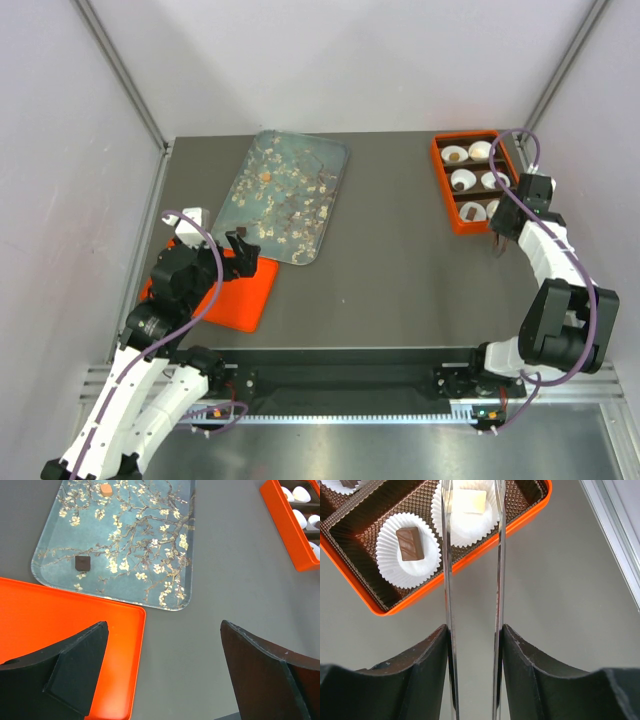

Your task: Pack the chocolate

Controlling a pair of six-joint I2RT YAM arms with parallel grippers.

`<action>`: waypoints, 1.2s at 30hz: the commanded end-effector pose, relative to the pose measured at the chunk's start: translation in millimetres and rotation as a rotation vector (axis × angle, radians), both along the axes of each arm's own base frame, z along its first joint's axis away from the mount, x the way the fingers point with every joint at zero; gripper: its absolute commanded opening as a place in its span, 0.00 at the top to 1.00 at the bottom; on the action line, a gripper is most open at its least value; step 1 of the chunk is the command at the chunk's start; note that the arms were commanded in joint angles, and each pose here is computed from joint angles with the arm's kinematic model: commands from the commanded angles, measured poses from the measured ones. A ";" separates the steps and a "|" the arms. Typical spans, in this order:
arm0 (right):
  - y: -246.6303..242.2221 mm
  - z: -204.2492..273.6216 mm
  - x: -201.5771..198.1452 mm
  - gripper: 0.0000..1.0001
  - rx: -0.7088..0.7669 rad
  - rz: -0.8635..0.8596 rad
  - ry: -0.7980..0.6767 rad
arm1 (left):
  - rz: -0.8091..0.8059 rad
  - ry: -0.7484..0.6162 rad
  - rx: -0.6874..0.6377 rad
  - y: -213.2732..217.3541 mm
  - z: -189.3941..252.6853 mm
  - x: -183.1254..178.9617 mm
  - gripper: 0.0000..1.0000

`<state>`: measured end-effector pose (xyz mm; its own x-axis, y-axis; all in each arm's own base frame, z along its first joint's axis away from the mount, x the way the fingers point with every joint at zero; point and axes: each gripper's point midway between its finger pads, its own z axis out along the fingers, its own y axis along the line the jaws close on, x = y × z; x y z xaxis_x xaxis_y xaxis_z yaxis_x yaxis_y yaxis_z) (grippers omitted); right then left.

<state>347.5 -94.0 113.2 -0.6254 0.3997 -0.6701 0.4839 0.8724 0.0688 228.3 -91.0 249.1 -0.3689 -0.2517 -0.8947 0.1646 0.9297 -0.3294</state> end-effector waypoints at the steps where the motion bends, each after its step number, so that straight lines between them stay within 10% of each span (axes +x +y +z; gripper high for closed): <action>1: -10.5 19.8 14.7 0.55 -0.028 -0.014 -0.074 | -0.004 -0.040 0.002 -1.1 7.1 4.0 0.01; 18: 23.8 140.2 8.5 0.55 0.077 0.079 -0.263 | -0.021 -0.050 -0.012 -4.3 10.0 2.8 0.01; 36: 191.5 97.3 -32.3 0.58 0.203 0.494 -0.218 | -0.196 0.092 -0.193 -65.9 18.0 29.7 0.02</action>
